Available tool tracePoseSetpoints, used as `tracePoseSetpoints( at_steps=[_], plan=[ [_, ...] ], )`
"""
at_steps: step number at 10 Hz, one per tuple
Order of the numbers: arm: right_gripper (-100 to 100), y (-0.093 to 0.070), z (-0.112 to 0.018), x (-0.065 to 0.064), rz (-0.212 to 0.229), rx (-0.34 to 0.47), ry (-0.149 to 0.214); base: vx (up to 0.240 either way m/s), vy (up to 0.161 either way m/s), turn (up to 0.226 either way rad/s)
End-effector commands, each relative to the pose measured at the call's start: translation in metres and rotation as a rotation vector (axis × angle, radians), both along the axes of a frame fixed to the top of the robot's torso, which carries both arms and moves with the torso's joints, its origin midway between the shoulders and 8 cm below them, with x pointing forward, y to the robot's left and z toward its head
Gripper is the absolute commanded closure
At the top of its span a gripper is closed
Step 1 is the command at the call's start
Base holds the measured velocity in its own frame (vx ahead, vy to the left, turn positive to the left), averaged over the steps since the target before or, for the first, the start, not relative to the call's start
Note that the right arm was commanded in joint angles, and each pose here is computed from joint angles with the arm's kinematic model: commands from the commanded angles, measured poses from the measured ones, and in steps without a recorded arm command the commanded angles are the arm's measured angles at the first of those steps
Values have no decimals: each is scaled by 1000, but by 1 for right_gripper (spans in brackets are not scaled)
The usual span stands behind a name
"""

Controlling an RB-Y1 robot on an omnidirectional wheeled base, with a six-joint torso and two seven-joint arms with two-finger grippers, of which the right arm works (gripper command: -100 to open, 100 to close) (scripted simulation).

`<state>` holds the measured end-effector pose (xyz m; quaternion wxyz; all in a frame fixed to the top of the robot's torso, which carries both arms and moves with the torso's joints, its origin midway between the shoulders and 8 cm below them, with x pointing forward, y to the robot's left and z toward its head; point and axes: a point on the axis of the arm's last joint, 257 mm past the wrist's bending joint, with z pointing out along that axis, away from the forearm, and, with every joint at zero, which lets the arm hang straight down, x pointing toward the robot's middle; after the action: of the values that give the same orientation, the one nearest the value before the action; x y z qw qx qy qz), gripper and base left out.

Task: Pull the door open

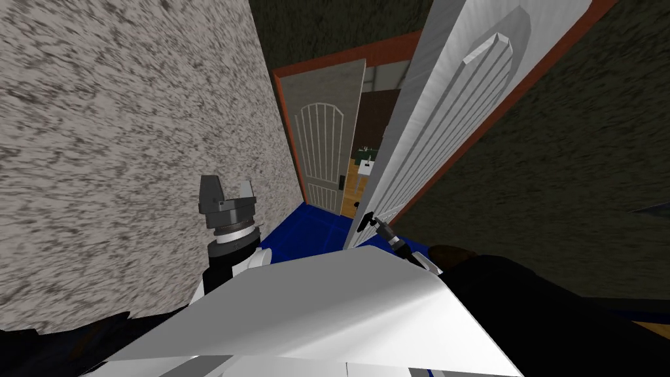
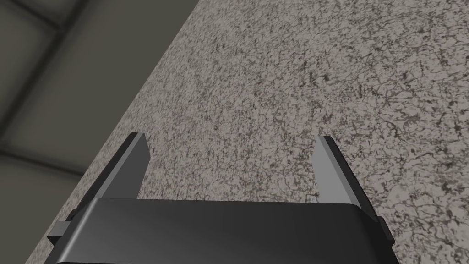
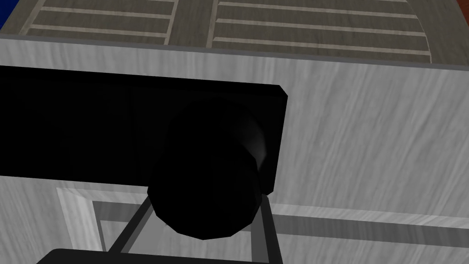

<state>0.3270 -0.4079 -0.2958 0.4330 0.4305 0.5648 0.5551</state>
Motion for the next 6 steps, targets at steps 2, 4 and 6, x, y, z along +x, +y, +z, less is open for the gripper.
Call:
tracePoseSetpoints(
  at_steps=[2,4,6],
  plan=[
    [100,4,0,-2,25,5,-4,-220,-102,194],
    [100,5,0,-4,38,7,-4,-191,-94,155],
    [100,6,0,-5,52,10,-5,-215,-119,152]
  ],
)
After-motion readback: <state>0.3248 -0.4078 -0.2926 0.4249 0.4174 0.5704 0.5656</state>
